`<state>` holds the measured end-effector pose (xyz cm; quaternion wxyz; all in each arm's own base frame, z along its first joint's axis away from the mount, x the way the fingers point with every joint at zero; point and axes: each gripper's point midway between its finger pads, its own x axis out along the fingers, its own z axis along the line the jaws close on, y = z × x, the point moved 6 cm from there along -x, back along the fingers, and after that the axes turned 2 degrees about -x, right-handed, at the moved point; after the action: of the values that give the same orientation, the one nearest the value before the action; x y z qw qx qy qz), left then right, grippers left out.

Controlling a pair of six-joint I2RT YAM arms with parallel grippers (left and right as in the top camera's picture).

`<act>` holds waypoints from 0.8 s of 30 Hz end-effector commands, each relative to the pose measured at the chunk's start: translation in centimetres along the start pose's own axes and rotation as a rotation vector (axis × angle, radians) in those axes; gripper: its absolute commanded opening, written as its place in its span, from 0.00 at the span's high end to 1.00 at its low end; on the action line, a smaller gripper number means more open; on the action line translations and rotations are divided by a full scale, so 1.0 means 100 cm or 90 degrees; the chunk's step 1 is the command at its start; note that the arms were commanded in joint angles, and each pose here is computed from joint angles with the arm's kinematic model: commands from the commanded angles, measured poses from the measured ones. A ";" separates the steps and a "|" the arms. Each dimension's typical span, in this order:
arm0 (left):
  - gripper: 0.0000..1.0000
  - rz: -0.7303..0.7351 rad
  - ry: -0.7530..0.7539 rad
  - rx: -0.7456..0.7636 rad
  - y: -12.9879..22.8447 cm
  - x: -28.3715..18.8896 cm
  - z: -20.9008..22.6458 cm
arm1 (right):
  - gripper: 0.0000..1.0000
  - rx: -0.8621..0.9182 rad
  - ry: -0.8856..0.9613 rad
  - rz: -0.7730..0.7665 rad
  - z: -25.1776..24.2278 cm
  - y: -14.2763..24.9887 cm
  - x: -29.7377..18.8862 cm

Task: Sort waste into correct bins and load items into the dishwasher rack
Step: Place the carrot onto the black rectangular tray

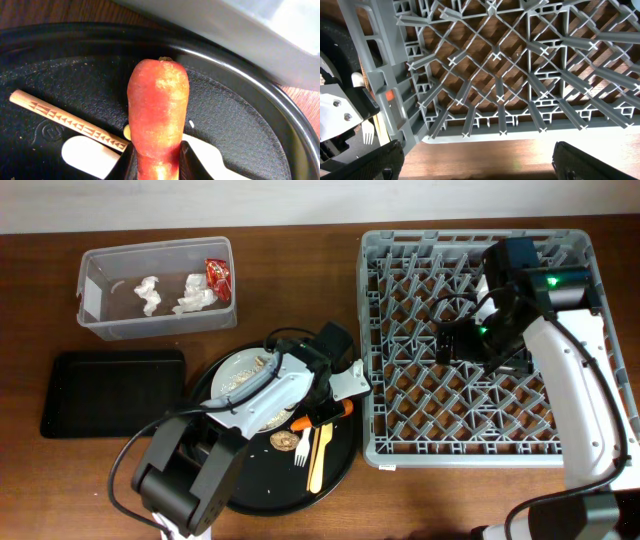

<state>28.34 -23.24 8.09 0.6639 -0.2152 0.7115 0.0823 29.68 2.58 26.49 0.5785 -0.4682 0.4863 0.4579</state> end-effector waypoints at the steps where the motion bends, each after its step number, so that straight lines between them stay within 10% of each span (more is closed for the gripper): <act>1: 0.81 0.065 -0.028 -0.008 0.011 0.012 0.005 | 0.01 0.003 0.008 -0.002 -0.002 0.001 -0.001; 4: 0.99 0.085 -0.030 -0.021 0.016 0.010 0.004 | 0.01 0.003 0.008 -0.003 -0.002 0.001 -0.001; 14: 0.99 -0.050 -0.139 -0.044 0.000 -0.085 0.005 | 0.01 0.003 0.008 -0.002 -0.002 0.001 -0.001; 24: 1.00 -0.122 -0.271 -0.476 0.135 -0.177 0.115 | 0.02 0.003 0.009 -0.002 -0.002 0.001 -0.001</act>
<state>32.91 -7.27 20.51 0.7015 -0.4230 0.5082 0.2658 29.64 2.58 26.47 0.5775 -0.4678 0.4870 0.4587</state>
